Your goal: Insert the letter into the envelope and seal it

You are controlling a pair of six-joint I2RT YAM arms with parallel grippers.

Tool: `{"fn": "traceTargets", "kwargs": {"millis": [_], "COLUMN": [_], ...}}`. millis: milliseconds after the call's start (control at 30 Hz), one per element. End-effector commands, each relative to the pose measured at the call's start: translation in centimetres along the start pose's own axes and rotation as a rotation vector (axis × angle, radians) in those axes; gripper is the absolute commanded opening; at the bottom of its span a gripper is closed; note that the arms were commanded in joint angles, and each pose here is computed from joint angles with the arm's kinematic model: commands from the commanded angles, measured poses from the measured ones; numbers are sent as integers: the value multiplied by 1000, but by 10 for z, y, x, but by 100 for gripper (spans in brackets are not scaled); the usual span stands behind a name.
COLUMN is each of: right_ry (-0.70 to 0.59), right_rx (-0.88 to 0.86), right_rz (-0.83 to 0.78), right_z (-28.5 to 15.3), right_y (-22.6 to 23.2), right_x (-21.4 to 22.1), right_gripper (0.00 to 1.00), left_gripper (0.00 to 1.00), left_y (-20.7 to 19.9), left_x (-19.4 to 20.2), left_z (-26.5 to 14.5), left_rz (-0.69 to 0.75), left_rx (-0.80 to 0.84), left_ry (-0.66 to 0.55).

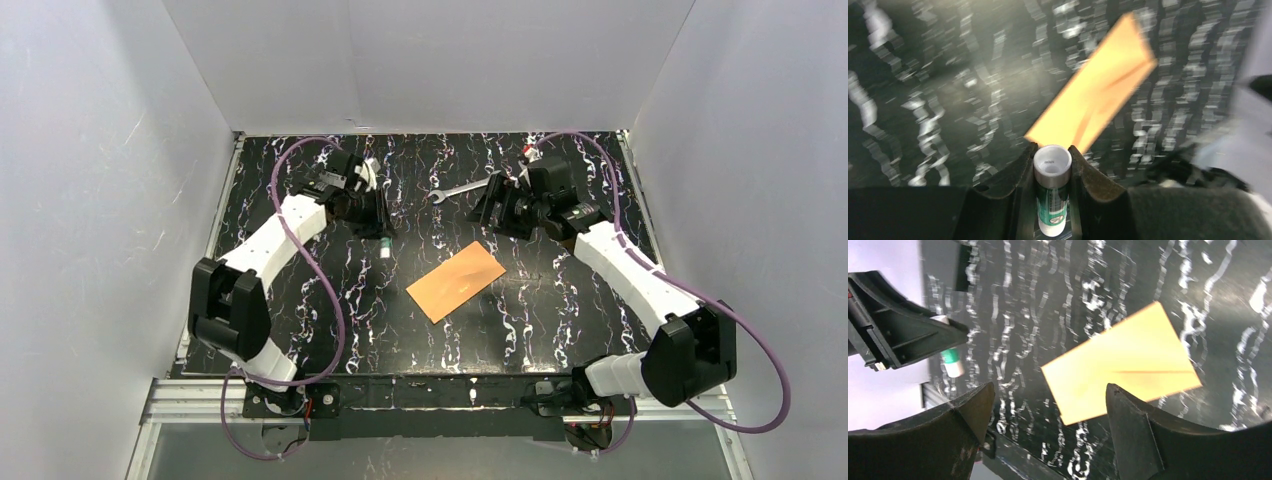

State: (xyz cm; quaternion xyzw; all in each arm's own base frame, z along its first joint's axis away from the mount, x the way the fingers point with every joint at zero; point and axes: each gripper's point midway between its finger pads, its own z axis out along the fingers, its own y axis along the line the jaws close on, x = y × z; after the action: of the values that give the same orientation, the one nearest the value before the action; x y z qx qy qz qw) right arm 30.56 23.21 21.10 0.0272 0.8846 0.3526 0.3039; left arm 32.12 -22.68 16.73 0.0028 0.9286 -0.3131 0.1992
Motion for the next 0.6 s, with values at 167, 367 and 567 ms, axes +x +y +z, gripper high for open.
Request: {"fn": "traceTargets", "kwargs": {"millis": [167,367,567], "right_ry": [77,142,179], "right_rx": [160,26,-30], "right_rz": [11,43,83], "right_z": [10,19,23], "right_y": [-45,-22,-12], "right_x": [24,28,34], "right_gripper": [85,83,82], "left_gripper": [0,4,18], "left_y": [128,146,154], "left_x": [63,68,80], "left_z": [1,13,33], "left_rz": [51,27,-22], "left_rx": [-588,-677,-690], "left_ry": [230,244,288]}}
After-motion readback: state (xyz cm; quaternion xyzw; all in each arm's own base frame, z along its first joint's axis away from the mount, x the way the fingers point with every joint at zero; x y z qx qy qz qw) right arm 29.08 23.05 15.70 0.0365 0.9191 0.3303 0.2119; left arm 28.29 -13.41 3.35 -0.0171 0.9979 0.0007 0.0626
